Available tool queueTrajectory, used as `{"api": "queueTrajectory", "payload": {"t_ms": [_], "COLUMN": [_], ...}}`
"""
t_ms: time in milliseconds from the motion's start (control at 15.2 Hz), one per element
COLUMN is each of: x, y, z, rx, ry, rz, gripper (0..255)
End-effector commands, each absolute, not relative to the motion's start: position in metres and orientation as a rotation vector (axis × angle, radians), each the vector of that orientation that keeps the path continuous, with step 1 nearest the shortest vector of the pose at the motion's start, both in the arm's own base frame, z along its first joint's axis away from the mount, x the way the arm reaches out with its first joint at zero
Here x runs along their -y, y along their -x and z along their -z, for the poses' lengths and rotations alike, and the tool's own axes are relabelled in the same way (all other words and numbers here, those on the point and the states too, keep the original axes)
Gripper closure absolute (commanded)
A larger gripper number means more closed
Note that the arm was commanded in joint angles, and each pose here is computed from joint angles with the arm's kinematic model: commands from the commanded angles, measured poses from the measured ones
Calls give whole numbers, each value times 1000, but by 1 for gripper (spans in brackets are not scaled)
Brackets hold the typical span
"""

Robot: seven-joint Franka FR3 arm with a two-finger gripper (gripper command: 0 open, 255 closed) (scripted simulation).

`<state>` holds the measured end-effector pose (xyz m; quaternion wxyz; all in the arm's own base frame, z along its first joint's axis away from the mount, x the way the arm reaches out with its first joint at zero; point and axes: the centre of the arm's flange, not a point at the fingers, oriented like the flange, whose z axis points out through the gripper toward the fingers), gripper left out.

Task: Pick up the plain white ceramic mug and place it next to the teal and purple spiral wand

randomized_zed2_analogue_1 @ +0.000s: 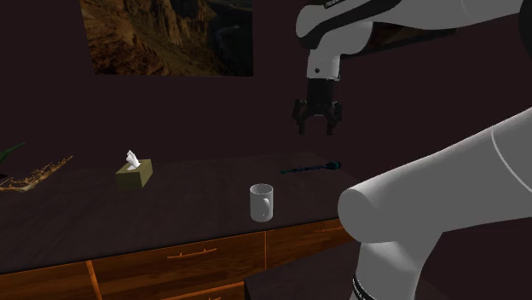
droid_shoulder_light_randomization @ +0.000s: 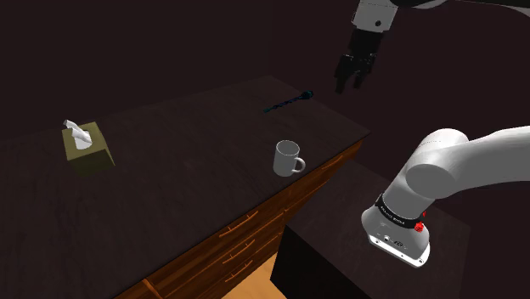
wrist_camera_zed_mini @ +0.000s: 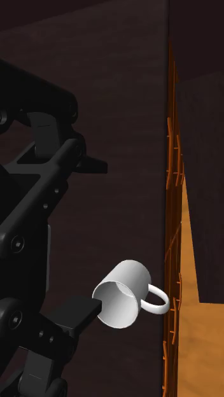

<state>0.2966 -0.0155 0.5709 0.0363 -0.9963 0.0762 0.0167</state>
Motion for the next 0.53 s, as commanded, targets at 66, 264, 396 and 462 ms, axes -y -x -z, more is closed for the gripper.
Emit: {"api": "queueTrajectory", "payload": {"t_ms": [66,264,396,462], "x": [8,-14,-29,-36], "y": [-302,-316,-326,-330], "z": [-561,-530,-509,-498], "rx": [-219,-173,-142,-126], "ry": [3065,3081,3091,3096], "rz": [-52,-54,-55,-56], "gripper": [0,0,0,0]}}
